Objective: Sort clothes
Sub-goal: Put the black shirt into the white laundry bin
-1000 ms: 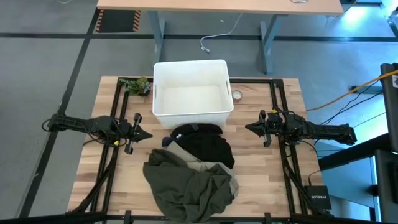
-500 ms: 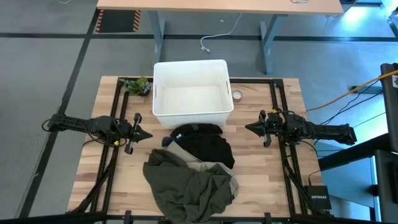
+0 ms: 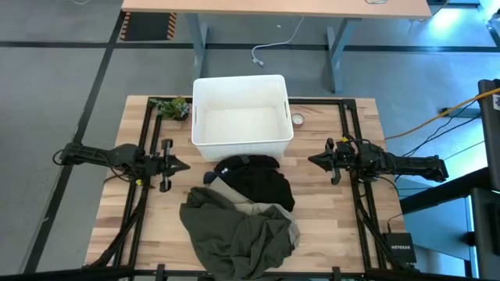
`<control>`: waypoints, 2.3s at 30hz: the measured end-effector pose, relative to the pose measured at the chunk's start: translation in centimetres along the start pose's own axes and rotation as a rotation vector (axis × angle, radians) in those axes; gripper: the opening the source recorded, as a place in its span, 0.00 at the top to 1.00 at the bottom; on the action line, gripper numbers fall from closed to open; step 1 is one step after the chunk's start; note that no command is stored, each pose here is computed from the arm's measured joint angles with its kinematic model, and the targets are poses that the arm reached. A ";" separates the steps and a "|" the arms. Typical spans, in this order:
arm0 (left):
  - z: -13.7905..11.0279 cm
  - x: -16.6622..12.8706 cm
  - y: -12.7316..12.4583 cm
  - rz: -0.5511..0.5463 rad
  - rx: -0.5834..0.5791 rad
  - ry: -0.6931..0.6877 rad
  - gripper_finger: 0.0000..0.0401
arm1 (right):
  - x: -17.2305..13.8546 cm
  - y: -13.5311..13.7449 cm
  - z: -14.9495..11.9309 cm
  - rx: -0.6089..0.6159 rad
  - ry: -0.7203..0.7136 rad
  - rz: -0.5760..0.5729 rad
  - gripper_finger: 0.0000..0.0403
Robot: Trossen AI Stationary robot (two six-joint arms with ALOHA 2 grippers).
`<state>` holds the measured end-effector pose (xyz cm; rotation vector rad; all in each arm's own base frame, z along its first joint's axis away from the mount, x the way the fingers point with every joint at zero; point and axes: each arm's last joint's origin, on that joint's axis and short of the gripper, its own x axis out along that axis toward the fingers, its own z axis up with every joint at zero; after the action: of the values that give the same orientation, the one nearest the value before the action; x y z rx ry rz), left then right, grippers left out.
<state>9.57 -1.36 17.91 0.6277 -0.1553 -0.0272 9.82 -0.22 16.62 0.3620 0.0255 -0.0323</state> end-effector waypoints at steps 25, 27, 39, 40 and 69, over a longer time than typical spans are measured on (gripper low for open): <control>0.7 0.0 0.1 -0.084 -0.409 -0.115 1.00 | 0.0 0.0 0.0 0.001 0.000 0.000 0.98; 1.3 -0.1 0.5 -0.063 -0.483 -0.181 1.00 | 0.0 0.0 0.0 0.027 0.000 0.001 0.98; 3.0 -0.7 2.1 0.050 -0.769 -0.396 1.00 | 0.0 -0.1 0.1 0.053 -0.014 -0.023 0.98; 3.1 -0.8 2.2 0.068 -0.773 -0.409 1.00 | 0.0 0.0 0.1 0.053 -0.013 -0.021 0.98; 15.5 22.5 9.9 0.110 -0.503 -0.144 1.00 | -0.2 0.5 2.0 -0.068 -0.229 -0.017 0.94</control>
<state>29.23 -3.98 39.12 0.1136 -0.3105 -0.0046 9.64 -0.47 18.66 0.2884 -0.1963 -0.0896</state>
